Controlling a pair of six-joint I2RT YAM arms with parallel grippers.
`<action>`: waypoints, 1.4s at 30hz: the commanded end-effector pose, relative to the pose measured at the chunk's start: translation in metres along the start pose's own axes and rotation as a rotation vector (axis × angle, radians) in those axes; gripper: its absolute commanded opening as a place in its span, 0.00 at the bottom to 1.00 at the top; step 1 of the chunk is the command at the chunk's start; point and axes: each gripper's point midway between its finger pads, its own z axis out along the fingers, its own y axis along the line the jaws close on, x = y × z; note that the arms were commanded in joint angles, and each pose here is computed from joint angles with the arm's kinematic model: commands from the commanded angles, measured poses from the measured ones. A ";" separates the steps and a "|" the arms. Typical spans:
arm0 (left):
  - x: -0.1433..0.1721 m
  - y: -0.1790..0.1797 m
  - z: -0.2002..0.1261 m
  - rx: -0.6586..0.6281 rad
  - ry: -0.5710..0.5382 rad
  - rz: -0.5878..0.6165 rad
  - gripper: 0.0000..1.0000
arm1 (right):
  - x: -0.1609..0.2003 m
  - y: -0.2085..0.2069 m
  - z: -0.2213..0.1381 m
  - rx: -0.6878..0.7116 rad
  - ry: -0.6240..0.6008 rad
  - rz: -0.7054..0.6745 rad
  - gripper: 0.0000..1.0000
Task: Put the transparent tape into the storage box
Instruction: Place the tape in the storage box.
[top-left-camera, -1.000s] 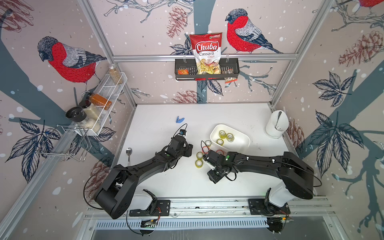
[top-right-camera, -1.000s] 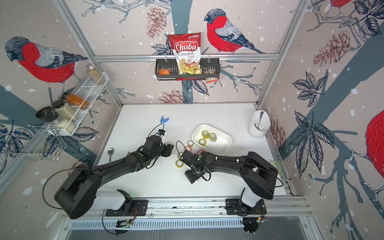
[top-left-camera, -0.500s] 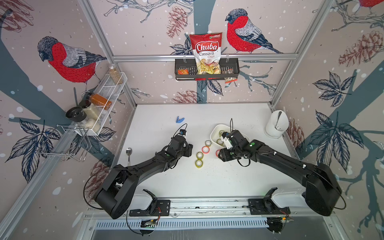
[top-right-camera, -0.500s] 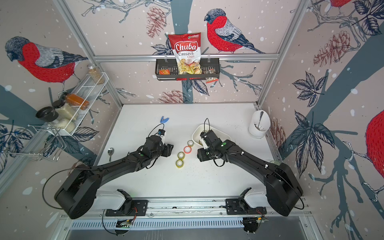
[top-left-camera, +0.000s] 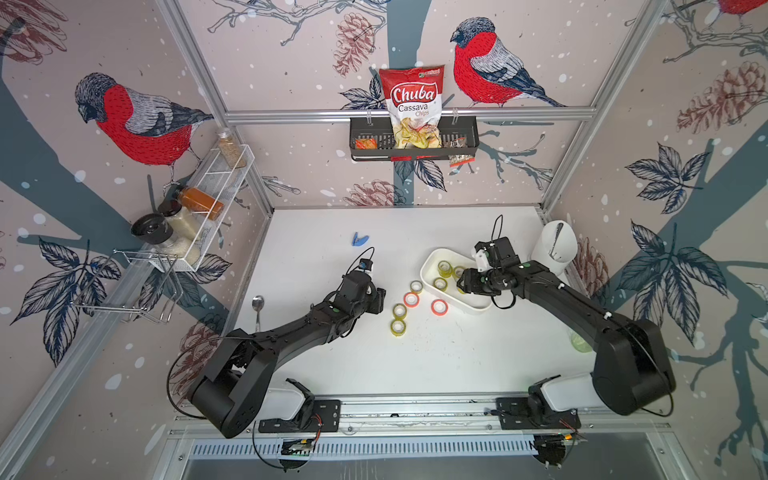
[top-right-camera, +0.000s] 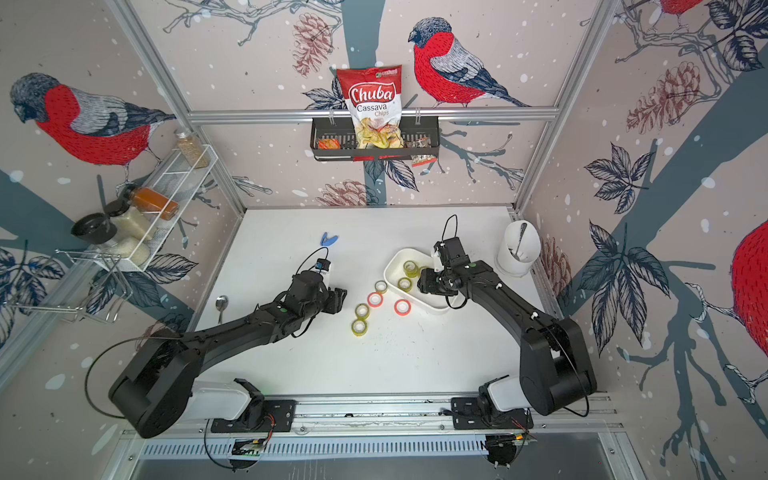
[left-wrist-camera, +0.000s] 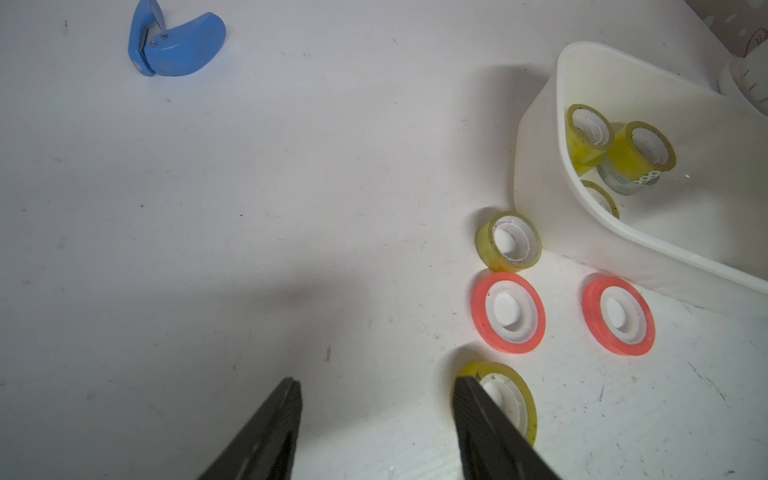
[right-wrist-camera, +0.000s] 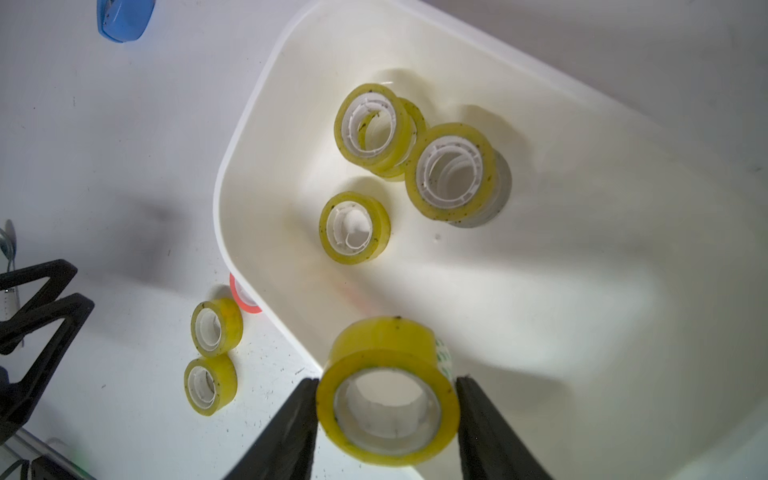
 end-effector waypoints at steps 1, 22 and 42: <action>-0.005 0.000 0.000 0.000 -0.018 -0.001 0.63 | -0.005 -0.010 0.004 0.061 -0.001 -0.010 0.55; -0.006 -0.001 -0.001 0.004 -0.023 0.004 0.63 | 0.007 -0.019 0.051 0.192 0.120 -0.066 0.55; -0.004 0.000 -0.002 0.001 -0.023 0.005 0.63 | 0.003 -0.020 0.058 0.231 0.117 -0.080 0.63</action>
